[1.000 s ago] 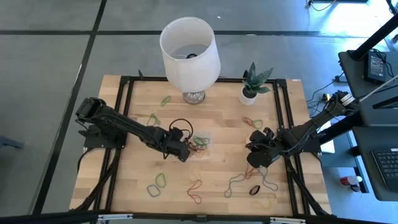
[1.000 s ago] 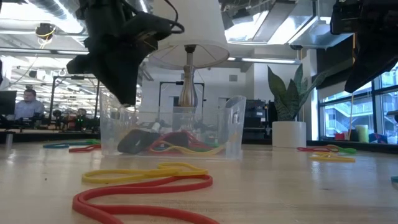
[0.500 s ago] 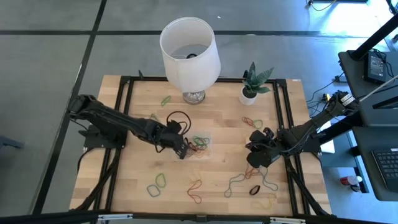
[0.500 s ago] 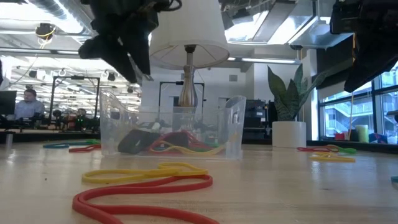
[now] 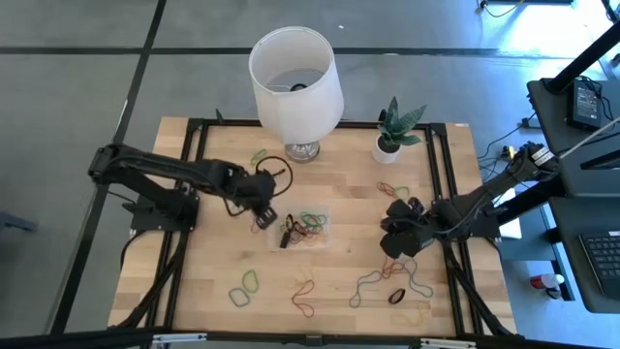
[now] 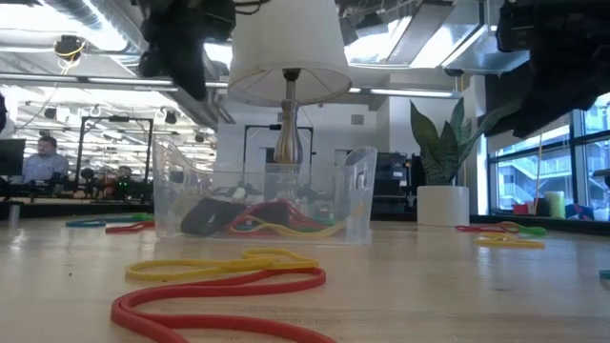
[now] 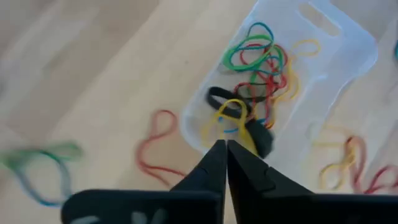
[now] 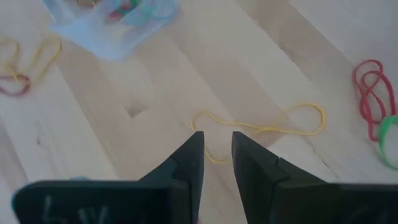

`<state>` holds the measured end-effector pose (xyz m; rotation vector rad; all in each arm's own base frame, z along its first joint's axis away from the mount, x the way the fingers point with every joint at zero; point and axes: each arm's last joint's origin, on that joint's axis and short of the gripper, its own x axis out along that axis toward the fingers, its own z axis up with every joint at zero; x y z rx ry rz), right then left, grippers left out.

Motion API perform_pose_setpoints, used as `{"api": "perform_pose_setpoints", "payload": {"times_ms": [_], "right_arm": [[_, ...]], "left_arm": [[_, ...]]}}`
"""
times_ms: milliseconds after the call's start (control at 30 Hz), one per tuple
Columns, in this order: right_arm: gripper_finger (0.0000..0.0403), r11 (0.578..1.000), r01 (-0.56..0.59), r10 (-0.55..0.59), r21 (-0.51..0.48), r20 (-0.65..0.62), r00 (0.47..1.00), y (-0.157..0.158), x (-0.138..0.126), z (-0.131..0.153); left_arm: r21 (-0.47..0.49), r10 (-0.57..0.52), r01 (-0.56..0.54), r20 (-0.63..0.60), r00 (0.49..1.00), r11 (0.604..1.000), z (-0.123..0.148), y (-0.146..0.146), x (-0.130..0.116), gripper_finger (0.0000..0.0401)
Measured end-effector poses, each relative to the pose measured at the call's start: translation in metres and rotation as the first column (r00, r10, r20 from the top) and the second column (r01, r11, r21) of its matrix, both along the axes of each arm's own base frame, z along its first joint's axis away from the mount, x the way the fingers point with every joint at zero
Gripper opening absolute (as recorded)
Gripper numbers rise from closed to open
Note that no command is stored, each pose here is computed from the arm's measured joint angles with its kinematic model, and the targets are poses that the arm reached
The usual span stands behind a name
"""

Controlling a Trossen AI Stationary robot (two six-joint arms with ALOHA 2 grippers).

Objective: Pick and place rubber bands into bin
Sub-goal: Put the red rubber band into the transparent bin

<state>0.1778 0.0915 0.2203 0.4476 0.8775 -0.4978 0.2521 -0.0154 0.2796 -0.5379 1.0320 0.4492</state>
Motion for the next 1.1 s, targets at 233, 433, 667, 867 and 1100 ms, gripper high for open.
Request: {"api": "perform_pose_setpoints", "payload": {"times_ms": [233,433,667,867,1100], "right_arm": [[0.0070,0.991,0.121,-0.127,0.057,0.117,0.985,-0.017,0.021,0.004],[0.0027,0.964,0.254,-0.263,0.082,0.129,0.956,-0.046,0.038,0.004],[0.0009,0.933,0.357,-0.358,0.043,0.005,0.934,-0.086,0.057,0.001],[0.0036,0.900,0.434,-0.414,0.030,-0.250,0.875,-0.119,0.062,-0.029],[0.0093,0.854,0.520,-0.483,-0.026,-0.415,0.771,-0.143,0.057,-0.052]], "left_arm": [[0.092,-0.121,0.122,-0.017,0.993,0.988,-0.004,0.030,-0.036,0.0002],[0.093,-0.111,0.105,0.067,0.992,0.990,-0.031,0.051,-0.071,0.0002],[0.099,-0.102,0.090,0.115,0.988,0.991,-0.051,0.062,-0.094,0.0002],[0.062,-0.103,0.096,0.118,0.988,0.993,-0.057,0.067,-0.098,0.0002],[-0.003,-0.124,0.125,0.104,0.987,0.992,-0.068,0.065,-0.101,0.0001]]}}
